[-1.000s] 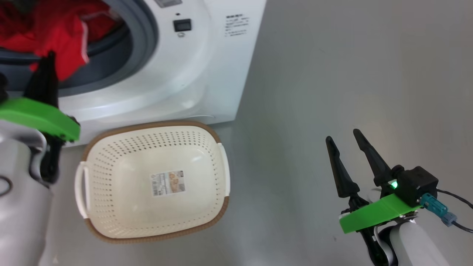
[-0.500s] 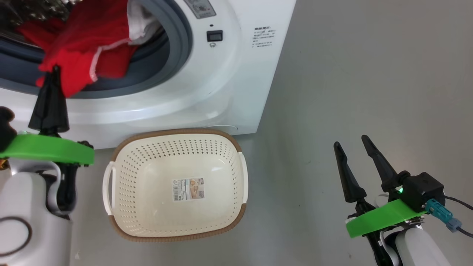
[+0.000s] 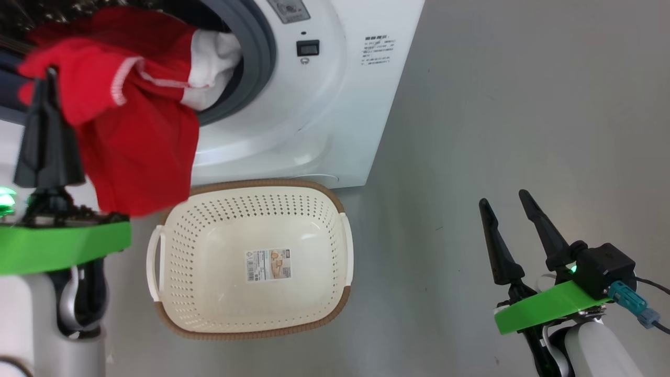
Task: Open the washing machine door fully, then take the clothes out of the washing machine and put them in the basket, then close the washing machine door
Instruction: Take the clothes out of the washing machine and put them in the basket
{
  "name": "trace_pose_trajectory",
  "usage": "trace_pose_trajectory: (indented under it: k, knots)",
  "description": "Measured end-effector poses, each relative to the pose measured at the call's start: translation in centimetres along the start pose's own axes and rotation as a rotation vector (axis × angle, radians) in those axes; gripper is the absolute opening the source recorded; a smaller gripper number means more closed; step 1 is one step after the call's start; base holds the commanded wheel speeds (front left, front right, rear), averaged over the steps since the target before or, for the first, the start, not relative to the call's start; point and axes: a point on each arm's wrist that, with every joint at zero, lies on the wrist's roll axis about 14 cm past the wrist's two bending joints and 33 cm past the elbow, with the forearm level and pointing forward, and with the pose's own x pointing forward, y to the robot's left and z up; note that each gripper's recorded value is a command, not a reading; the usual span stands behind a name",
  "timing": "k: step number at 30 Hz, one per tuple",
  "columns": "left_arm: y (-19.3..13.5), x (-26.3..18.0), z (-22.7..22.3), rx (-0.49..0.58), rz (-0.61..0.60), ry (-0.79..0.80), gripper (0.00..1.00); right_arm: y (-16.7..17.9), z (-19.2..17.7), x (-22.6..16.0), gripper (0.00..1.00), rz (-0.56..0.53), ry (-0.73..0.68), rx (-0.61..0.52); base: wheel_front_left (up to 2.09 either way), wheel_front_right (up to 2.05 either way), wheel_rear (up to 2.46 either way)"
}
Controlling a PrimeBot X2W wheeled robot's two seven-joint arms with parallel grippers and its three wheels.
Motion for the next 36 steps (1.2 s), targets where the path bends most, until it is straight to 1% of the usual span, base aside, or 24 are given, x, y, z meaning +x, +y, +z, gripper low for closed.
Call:
trace_pose_trajectory:
  k: [3,9,15,18,21,27,36]
  knots:
    - [-0.2,-0.2,1.8,-0.012,0.007,-0.068,0.00,-0.1,-0.2,0.1,1.00,-0.003,0.005,0.000,0.00,0.00,0.00]
    - [0.0,-2.0,-1.3,-0.018,0.022,0.030,0.00,0.0,-0.4,0.2,1.00,0.000,0.011,0.001,0.00,0.00,0.00]
    - [-0.7,-3.8,-6.0,-0.038,0.014,0.176,0.00,0.1,-0.9,0.2,1.00,0.003,0.023,0.002,0.00,0.00,0.00]
    - [-1.0,-5.0,-8.7,-0.070,0.022,0.256,0.00,0.0,-1.1,0.3,1.00,0.002,0.030,0.002,0.00,0.00,0.00]
    - [-0.7,-6.1,-11.4,-0.076,0.037,0.340,0.00,-0.1,-1.6,0.5,1.00,0.001,0.040,0.003,0.00,0.00,0.00]
    - [-0.3,-8.7,-16.9,-0.067,0.034,0.521,0.00,-0.4,-2.1,1.2,1.00,-0.005,0.048,0.008,0.00,0.00,0.00]
    - [0.3,-11.6,-23.4,-0.037,0.024,0.740,0.00,-1.2,-3.1,2.3,1.00,-0.019,0.067,0.005,0.00,0.00,0.00]
